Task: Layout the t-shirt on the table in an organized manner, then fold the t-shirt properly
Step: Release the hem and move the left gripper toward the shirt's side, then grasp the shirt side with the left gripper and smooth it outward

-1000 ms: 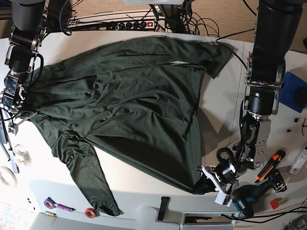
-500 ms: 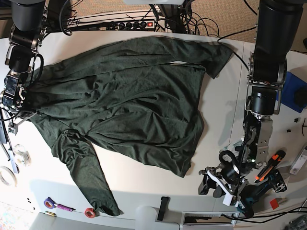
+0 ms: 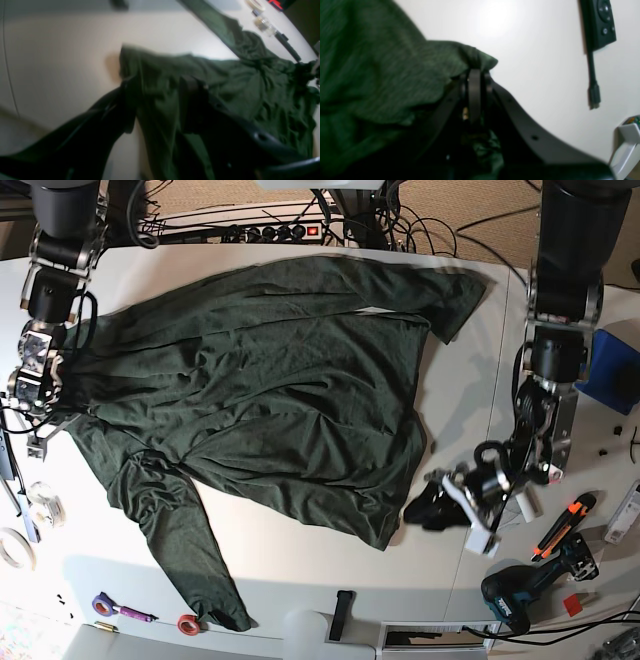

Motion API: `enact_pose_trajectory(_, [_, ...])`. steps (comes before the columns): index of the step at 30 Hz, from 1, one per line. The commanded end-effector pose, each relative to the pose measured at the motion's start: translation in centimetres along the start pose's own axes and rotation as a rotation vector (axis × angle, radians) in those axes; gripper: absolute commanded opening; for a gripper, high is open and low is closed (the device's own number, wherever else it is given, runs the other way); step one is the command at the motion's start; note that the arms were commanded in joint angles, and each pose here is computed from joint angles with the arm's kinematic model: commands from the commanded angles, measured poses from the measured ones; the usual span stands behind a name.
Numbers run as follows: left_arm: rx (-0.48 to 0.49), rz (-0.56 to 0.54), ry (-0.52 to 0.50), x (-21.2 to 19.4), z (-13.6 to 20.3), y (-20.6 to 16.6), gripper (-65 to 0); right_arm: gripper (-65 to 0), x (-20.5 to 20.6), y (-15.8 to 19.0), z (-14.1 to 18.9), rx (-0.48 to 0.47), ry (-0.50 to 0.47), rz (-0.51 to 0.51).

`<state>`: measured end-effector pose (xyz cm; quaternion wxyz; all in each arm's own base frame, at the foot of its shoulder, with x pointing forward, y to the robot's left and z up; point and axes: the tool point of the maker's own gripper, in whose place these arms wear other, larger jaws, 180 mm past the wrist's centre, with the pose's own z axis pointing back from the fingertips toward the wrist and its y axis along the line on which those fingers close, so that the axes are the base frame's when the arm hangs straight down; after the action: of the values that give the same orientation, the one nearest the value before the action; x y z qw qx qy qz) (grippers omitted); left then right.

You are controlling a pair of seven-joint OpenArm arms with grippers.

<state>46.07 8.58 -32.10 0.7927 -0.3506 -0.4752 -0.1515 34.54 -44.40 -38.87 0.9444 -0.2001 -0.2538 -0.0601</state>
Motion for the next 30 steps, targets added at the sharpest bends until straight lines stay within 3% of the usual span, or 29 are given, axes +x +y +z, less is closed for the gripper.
enact_pose_trajectory(1, [-0.02, -0.008, -0.06, 2.4, 0.3, -0.3, -39.5, -65.0, 0.5, 0.4, 0.5, 0.034, 0.009, 0.0])
enact_pose_trajectory(7, [-0.064, 0.084, -0.008, -0.5, 0.7, -1.4, -39.5, -65.0, 2.8, 2.8, 2.4, 0.16, -0.036, -0.03])
enact_pose_trajectory(14, [-0.115, 0.044, 0.069, -3.1, 1.2, -4.0, -39.5, -65.0, 2.6, 5.8, 4.2, 0.303, -0.097, 0.068])
enact_pose_trajectory(19, [-0.144, 0.024, 0.068, -4.0, 1.7, -5.7, -39.5, -65.0, 2.0, 3.2, 5.6, 0.21, -0.131, 0.115])
enact_pose_trajectory(23, [-0.149, 0.039, 0.083, -5.4, 2.0, -6.1, -38.7, -65.0, 1.4, -3.0, 6.3, 0.033, -0.13, 0.024])
enact_pose_trajectory(26, [-0.149, 0.061, 0.098, -6.7, 2.2, -6.3, -37.7, -65.0, 0.3, -6.0, 6.9, 0.005, -0.107, -0.04])
enact_pose_trajectory(27, [-0.15, 0.069, 0.102, -7.1, 2.3, -6.5, -37.7, -63.6, 0.0, -6.5, 7.2, 0.016, -0.1, -0.041])
enact_pose_trajectory(30, [-0.171, 0.111, 0.078, -7.3, 2.3, -7.1, -37.7, -43.6, -0.6, -7.8, 7.8, 0.043, -0.101, -0.086])
